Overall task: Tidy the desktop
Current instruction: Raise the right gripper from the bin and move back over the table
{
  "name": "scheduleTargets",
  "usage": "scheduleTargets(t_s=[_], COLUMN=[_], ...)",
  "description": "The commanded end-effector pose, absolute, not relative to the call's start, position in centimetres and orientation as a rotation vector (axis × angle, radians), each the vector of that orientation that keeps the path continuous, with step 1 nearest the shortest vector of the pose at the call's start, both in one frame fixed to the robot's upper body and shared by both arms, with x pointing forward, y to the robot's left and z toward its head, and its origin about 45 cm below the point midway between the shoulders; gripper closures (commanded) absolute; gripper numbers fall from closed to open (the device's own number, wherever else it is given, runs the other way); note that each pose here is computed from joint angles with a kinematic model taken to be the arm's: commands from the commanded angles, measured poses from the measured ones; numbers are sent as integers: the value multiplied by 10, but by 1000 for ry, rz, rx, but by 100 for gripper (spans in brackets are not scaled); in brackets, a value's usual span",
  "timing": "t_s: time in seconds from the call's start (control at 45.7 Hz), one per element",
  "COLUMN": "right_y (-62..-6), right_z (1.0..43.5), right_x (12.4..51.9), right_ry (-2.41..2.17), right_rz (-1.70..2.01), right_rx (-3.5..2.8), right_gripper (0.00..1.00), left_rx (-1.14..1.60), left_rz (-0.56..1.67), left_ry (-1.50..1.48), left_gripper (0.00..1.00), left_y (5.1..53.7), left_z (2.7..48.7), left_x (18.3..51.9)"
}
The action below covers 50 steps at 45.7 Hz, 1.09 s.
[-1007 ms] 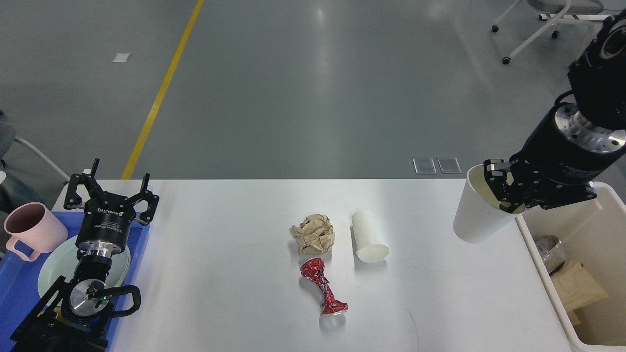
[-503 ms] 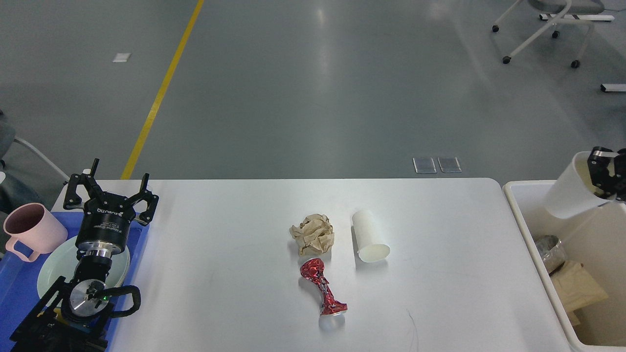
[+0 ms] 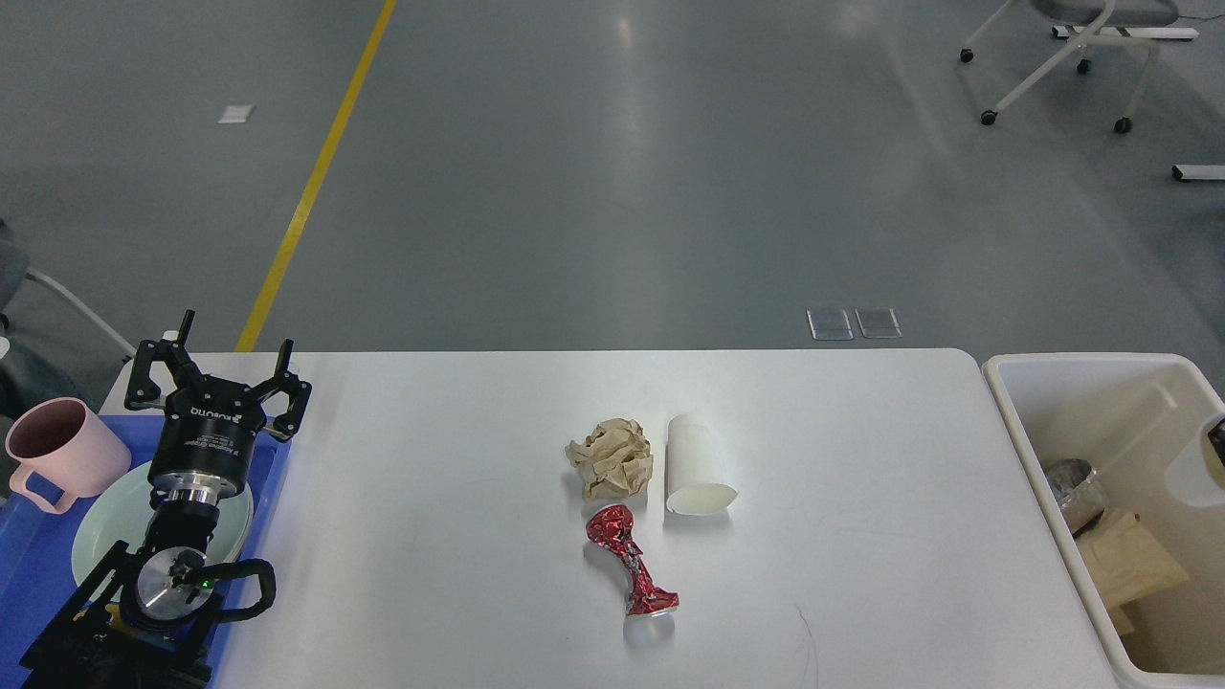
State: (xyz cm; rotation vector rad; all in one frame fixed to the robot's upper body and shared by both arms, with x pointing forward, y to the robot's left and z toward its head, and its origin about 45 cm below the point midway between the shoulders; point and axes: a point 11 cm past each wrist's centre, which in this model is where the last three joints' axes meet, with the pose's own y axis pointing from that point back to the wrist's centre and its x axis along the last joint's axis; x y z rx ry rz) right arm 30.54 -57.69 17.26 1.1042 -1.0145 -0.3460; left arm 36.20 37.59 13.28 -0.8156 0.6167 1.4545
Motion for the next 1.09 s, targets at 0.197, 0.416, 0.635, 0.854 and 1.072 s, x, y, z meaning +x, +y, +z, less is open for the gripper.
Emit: scheduleTargets(t_s=[0.197, 0.416, 0.635, 0.854, 1.072], right_y=[-567, -547, -541, -545, -543], right_z=[66, 32, 20, 24, 23], right_x=[278, 260, 248, 248, 249], right_ry=[-1059, -1064, -1047, -1066, -1063], right_rz=[-152, -92, -118, -92, -87], right_rx=[916, 893, 895, 871, 871], right_gripper=[100, 100, 100, 6, 0], left_rx=[-816, -816, -816, -817, -816], left_rz=[1454, 1454, 1454, 1455, 1454], left_ry=[617, 617, 617, 616, 617], left_gripper=[3, 3, 3, 3, 3], left_y=[376, 376, 376, 376, 376], left_z=[133, 133, 133, 133, 133], left_x=[362, 362, 362, 362, 362])
